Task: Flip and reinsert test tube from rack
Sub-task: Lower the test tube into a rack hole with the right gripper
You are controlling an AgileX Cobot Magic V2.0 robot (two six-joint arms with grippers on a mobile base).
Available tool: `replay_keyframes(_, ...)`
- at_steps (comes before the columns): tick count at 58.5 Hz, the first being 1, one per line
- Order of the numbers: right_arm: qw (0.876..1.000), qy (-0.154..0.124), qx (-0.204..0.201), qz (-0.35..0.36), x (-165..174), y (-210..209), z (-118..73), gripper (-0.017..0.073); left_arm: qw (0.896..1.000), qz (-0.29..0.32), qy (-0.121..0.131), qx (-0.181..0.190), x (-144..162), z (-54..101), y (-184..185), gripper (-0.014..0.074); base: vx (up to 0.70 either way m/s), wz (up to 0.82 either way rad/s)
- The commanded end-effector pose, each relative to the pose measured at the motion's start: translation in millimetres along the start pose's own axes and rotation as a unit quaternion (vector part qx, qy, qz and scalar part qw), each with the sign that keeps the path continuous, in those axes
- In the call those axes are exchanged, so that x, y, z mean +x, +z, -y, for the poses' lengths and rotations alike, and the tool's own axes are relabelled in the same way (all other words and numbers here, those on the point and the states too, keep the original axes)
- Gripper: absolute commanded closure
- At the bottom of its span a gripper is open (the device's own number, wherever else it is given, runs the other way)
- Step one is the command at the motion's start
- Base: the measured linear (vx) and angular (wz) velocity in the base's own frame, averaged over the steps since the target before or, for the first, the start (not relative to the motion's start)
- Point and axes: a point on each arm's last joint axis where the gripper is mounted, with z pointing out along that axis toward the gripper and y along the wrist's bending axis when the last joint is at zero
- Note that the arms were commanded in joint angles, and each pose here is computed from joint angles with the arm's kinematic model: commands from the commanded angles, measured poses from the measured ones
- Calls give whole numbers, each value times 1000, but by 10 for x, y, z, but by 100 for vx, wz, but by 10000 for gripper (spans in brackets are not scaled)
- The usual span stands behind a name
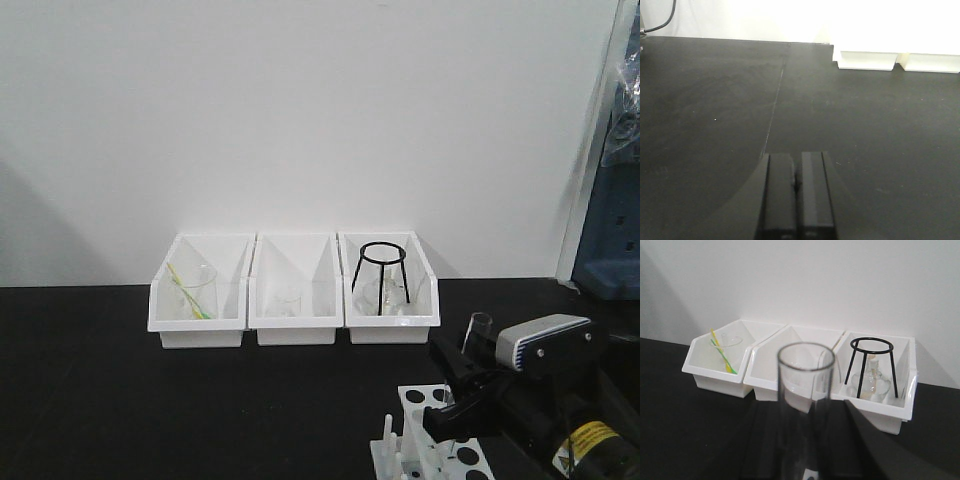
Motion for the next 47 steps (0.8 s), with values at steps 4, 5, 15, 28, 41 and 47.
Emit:
replay_keyframes(4,998,-4,-8,68,-158,41,-4,551,999,48,-1,12,-82,18,-11,600,0,0)
replay_keyframes(5,998,-5,-8,67,-151,45,-4,551,999,48,-1,12,-82,18,-11,600,0,0)
replay_keyframes(15,998,-16,-17,53,-78,79,-18,551,999,48,-1,12,-82,18,-11,600,0,0)
replay_keyframes(28,998,-17,-49,25,110,161,-67,551,999,48,-1,12,-82,18,-11,600,0,0)
replay_keyframes(41,998,-8,-65,10,434,169,-94,551,999,48,-1,12,-82,18,-11,600,0,0)
replay_keyframes(47,998,-9,-68,9,593,132,-103,551,999,48,-1,12,-82,18,-11,600,0,0)
